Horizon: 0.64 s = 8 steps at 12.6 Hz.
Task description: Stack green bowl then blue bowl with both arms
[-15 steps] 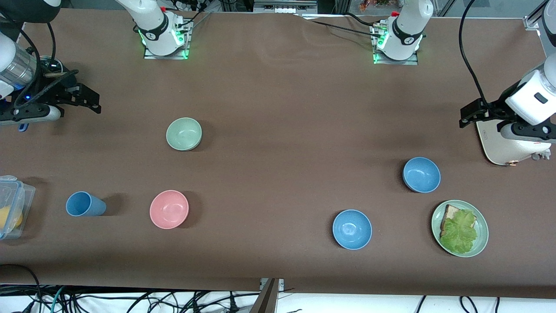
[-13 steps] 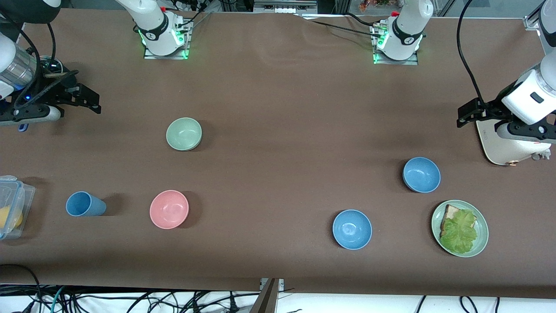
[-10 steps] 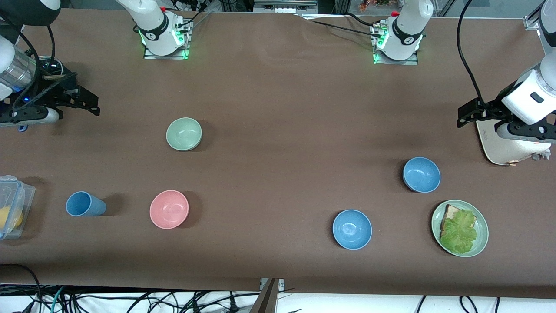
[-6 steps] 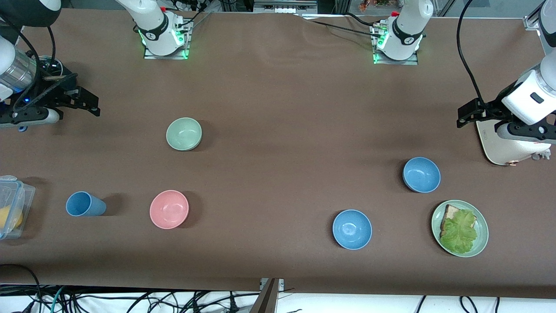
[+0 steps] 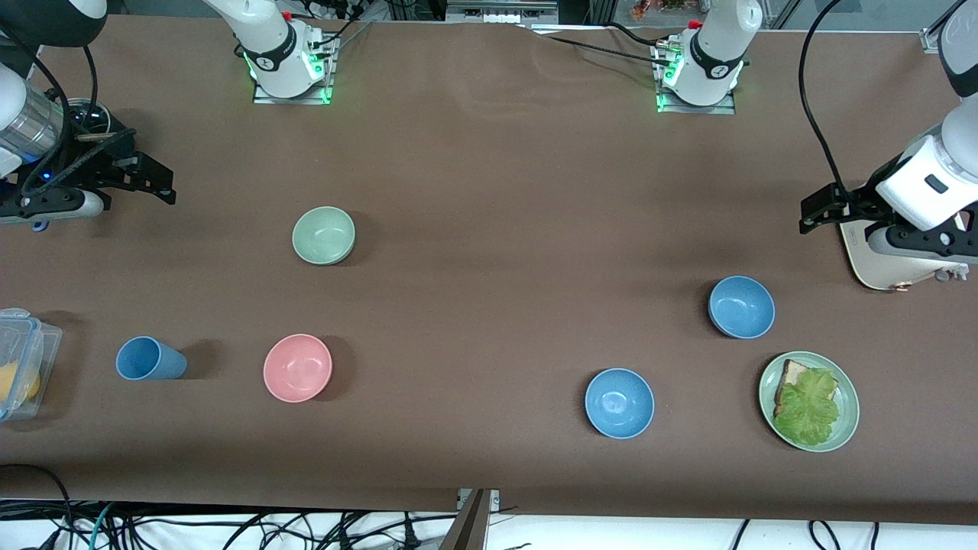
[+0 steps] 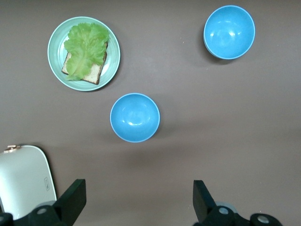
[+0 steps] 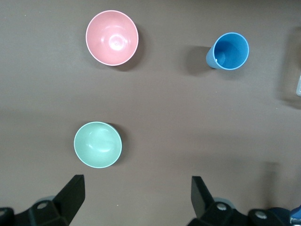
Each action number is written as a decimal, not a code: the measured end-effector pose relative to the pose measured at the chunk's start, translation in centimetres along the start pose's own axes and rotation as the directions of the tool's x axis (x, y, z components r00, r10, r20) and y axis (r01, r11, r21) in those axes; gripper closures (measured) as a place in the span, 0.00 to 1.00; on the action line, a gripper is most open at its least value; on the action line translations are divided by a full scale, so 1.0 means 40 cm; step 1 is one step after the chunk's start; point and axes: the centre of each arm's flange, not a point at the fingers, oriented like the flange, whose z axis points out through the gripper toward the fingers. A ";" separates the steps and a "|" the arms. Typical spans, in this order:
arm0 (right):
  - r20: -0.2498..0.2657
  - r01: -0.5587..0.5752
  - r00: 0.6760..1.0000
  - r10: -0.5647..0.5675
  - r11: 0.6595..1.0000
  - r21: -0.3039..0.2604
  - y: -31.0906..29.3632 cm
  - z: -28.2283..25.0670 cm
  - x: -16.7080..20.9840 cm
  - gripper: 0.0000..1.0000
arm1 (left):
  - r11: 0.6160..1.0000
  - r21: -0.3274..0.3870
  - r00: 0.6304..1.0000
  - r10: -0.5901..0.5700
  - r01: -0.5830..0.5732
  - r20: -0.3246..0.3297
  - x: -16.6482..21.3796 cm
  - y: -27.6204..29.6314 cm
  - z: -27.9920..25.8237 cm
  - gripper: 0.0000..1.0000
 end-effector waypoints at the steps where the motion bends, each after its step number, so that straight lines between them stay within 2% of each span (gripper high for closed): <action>1: 0.000 0.000 1.000 0.000 1.000 0.000 0.000 0.000 0.000 0.00 | 1.000 -0.001 1.000 0.005 -0.005 0.002 0.006 0.006 0.010 0.00; 8: 0.000 0.000 1.000 0.000 1.000 0.000 0.000 0.000 0.000 0.00 | 1.000 -0.004 1.000 0.030 -0.030 0.007 0.009 0.041 0.017 0.00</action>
